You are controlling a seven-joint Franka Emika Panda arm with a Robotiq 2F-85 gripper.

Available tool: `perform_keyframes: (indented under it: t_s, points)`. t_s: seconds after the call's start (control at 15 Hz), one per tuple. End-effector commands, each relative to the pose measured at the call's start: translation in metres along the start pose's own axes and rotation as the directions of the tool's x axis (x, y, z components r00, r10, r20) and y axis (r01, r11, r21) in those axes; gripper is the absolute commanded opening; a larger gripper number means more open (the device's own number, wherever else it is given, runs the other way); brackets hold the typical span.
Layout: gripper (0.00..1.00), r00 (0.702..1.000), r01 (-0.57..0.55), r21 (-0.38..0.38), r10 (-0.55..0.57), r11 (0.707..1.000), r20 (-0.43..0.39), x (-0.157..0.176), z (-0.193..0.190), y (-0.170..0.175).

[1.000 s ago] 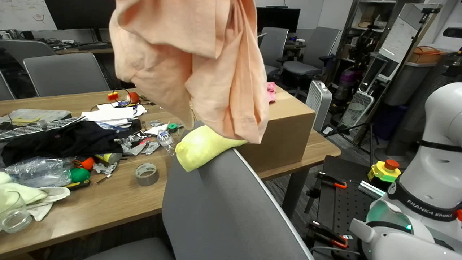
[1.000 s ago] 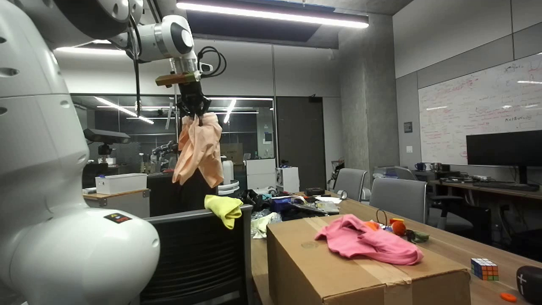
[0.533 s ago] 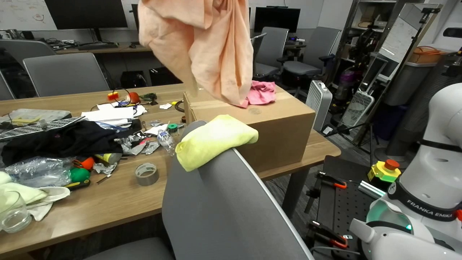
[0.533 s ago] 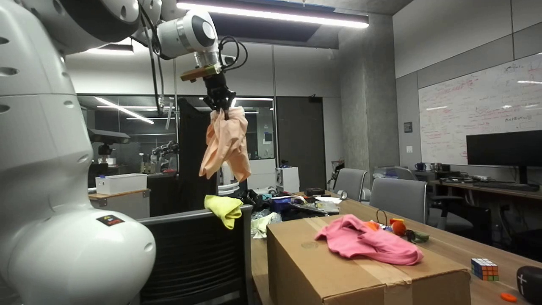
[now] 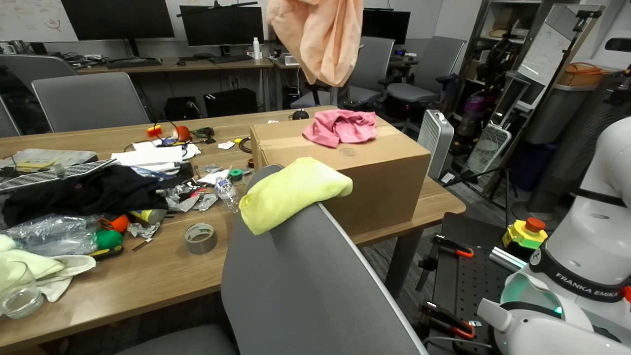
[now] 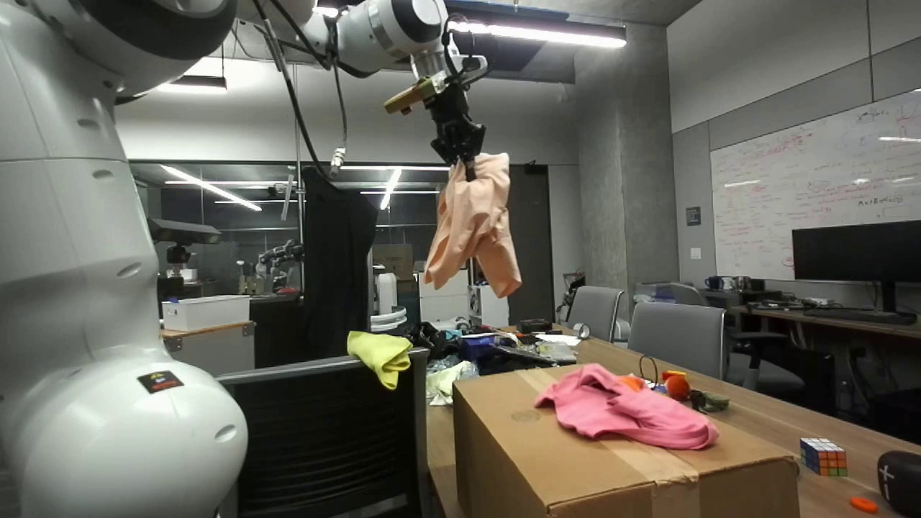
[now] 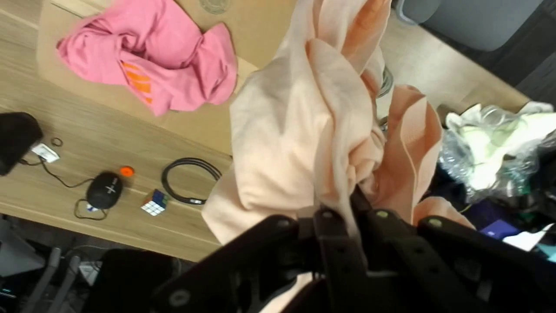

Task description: Remove the two t-shirts and yellow towel from the backrest and put them on the brown box

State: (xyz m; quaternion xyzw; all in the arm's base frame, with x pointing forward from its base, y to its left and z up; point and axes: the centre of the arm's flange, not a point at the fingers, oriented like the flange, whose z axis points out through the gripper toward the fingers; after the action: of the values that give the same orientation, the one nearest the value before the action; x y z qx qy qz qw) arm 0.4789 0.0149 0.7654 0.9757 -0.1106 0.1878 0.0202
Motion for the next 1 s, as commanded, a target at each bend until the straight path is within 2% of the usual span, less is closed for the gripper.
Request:
perform_keyframes:
  t_s: [0.0,0.33,0.6,0.93]
  points:
    - [0.03,0.984,-0.179,-0.077,0.178,0.981,-0.024,0.033,0.002,0.052]
    - [0.03,0.931,-0.363,-0.196,0.365,0.911,-0.026,0.048,0.020,0.112]
    - [0.03,0.890,-0.439,-0.259,0.455,0.860,0.003,0.066,0.028,0.129]
    - [0.03,0.826,-0.531,-0.307,0.563,0.789,0.018,0.091,0.037,0.146]
